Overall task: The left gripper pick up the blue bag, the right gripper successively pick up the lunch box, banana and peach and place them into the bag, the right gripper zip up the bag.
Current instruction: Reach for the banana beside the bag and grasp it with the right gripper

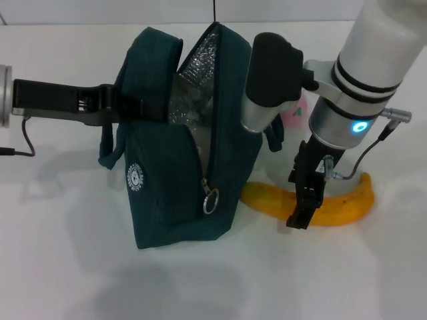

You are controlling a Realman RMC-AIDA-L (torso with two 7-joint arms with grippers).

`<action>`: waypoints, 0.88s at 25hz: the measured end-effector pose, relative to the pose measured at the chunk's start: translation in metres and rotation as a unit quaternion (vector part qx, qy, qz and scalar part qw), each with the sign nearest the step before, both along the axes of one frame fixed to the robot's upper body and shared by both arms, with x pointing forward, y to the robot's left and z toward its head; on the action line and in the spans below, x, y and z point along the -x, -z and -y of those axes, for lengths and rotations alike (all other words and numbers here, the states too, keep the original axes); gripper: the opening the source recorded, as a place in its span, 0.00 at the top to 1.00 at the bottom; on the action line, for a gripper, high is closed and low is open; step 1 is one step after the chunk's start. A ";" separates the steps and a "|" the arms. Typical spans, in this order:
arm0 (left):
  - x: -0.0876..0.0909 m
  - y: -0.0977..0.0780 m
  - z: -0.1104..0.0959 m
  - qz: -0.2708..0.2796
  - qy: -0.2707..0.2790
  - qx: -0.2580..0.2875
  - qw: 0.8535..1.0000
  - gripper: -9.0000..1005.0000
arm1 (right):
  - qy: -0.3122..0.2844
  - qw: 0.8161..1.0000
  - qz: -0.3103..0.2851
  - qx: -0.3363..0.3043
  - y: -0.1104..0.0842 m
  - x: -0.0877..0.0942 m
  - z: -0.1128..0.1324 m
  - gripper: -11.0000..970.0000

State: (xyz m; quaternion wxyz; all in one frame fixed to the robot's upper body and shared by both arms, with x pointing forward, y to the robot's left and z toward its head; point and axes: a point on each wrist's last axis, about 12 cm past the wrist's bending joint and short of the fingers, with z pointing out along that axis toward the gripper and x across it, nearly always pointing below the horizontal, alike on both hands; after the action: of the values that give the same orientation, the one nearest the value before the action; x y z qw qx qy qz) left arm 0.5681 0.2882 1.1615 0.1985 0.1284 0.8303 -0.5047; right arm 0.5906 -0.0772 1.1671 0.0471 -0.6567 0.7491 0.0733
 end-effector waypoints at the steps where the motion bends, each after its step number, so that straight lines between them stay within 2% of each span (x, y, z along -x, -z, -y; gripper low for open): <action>1: 0.000 0.000 0.000 0.000 0.000 0.000 1.000 0.95 | -0.001 1.000 0.000 0.002 0.001 0.000 0.000 0.10; 8: 0.002 0.002 -0.001 -0.003 -0.001 -0.001 1.000 0.95 | -0.001 1.000 0.001 0.005 0.006 0.002 -0.002 0.10; 22: 0.002 0.002 -0.001 -0.004 -0.001 -0.002 1.000 0.95 | -0.004 1.000 0.010 0.017 0.011 0.003 -0.003 0.21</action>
State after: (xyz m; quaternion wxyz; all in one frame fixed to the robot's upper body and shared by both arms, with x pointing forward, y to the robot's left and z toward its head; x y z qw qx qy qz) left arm 0.5665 0.2894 1.1592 0.1958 0.1259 0.8320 -0.5035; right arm 0.5874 -0.0742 1.1563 0.0432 -0.6611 0.7471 0.0537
